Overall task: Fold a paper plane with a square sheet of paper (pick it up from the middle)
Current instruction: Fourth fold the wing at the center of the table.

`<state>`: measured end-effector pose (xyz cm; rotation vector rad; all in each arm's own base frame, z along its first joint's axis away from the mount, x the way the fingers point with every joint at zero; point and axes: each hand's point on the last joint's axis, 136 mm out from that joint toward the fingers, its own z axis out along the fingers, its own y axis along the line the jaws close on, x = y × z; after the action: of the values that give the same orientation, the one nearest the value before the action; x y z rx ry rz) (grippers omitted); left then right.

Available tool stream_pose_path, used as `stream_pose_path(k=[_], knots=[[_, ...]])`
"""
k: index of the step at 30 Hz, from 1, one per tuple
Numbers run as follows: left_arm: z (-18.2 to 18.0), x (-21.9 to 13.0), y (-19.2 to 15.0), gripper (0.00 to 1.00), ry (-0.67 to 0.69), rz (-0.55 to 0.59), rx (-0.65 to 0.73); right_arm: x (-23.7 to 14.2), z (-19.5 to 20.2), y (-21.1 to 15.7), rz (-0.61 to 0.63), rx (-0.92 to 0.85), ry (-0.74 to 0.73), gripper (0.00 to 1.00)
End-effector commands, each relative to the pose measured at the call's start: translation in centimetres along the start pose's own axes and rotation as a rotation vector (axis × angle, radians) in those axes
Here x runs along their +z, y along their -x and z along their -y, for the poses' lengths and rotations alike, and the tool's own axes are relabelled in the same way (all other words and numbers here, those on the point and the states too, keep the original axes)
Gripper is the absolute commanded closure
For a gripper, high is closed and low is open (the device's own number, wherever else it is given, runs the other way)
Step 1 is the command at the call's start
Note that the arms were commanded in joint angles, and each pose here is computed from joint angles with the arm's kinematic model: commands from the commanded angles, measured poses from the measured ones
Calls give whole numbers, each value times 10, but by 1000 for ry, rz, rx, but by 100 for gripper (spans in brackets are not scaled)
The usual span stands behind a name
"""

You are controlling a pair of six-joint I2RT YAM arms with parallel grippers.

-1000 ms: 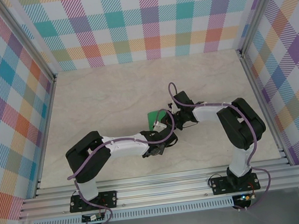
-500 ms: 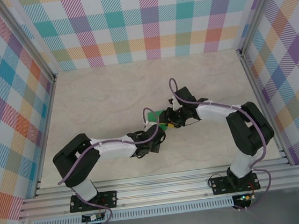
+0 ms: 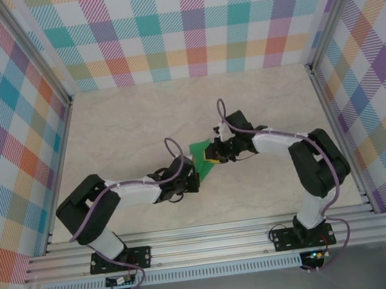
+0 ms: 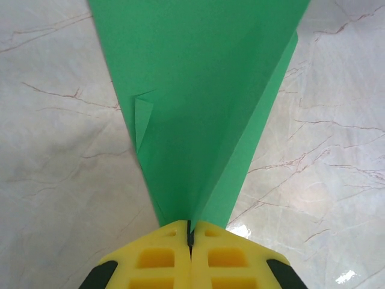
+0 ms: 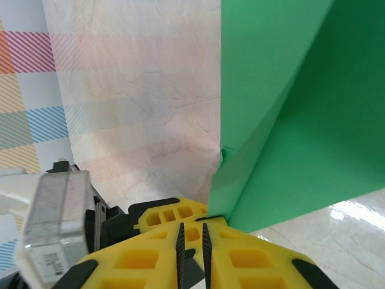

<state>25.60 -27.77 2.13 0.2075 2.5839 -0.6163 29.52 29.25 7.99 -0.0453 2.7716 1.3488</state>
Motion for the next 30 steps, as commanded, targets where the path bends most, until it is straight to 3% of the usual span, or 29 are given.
stream_pose_path(k=[1, 18, 30], knots=[[-9, 0, -10, 100, -27, -34, -63, 10, -13, 2, -38, -38, 66, 83], [-21, -4, -15, 98, -39, -37, -108, 45, -14, 12, -116, -22, 113, 85], [-13, -15, -7, 78, -67, -14, -106, 55, 1, 11, -130, 2, 77, 86]])
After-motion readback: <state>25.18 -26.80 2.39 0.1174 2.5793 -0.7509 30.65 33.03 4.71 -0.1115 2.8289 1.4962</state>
